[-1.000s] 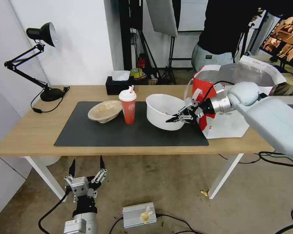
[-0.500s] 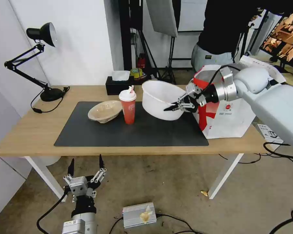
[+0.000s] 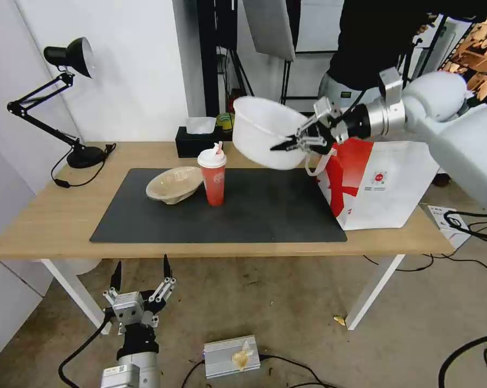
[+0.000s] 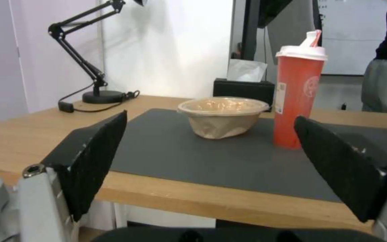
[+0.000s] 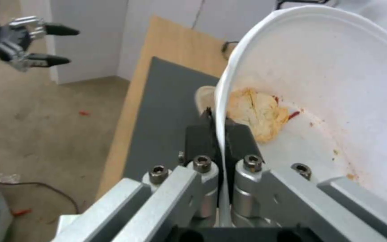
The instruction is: Pick up the trash from the table and place it into the takeout bag.
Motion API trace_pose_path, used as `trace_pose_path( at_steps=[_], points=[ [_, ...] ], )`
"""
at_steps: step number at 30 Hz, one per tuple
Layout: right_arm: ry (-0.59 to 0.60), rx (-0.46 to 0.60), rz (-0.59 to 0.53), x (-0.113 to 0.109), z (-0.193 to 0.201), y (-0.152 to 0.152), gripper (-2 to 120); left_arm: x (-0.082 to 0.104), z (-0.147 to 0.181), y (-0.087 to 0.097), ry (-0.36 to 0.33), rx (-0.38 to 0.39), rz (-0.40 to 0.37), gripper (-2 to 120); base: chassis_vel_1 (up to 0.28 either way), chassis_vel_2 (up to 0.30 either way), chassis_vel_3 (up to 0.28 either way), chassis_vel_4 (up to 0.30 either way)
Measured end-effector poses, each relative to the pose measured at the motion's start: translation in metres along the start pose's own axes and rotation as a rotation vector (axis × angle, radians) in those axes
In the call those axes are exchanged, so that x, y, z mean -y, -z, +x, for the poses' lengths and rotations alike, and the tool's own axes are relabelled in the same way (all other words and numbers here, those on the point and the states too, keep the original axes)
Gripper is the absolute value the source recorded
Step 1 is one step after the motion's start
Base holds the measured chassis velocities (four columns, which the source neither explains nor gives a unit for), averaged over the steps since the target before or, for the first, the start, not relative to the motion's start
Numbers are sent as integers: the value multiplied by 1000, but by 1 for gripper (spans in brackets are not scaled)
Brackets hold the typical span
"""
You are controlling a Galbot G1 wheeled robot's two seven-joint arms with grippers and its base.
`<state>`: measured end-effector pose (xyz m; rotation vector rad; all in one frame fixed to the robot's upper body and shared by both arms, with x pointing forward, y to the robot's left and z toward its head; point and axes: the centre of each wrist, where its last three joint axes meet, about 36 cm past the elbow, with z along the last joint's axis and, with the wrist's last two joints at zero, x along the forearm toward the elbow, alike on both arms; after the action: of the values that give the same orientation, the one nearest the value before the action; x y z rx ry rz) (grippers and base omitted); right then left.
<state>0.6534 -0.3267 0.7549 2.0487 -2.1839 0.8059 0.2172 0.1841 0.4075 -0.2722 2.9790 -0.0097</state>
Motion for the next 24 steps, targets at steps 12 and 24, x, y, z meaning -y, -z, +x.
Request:
trace_pose_path(
  at_steps=[12, 24],
  points=[
    [-104, -8, 1, 24, 41, 14, 0, -2, -1, 2, -4, 8, 3, 100, 0, 0, 0, 0],
    [-214, -40, -22, 26, 95, -3, 0, -4, -2, 3, -13, 9, 7, 100, 0, 0, 0, 0]
  ],
)
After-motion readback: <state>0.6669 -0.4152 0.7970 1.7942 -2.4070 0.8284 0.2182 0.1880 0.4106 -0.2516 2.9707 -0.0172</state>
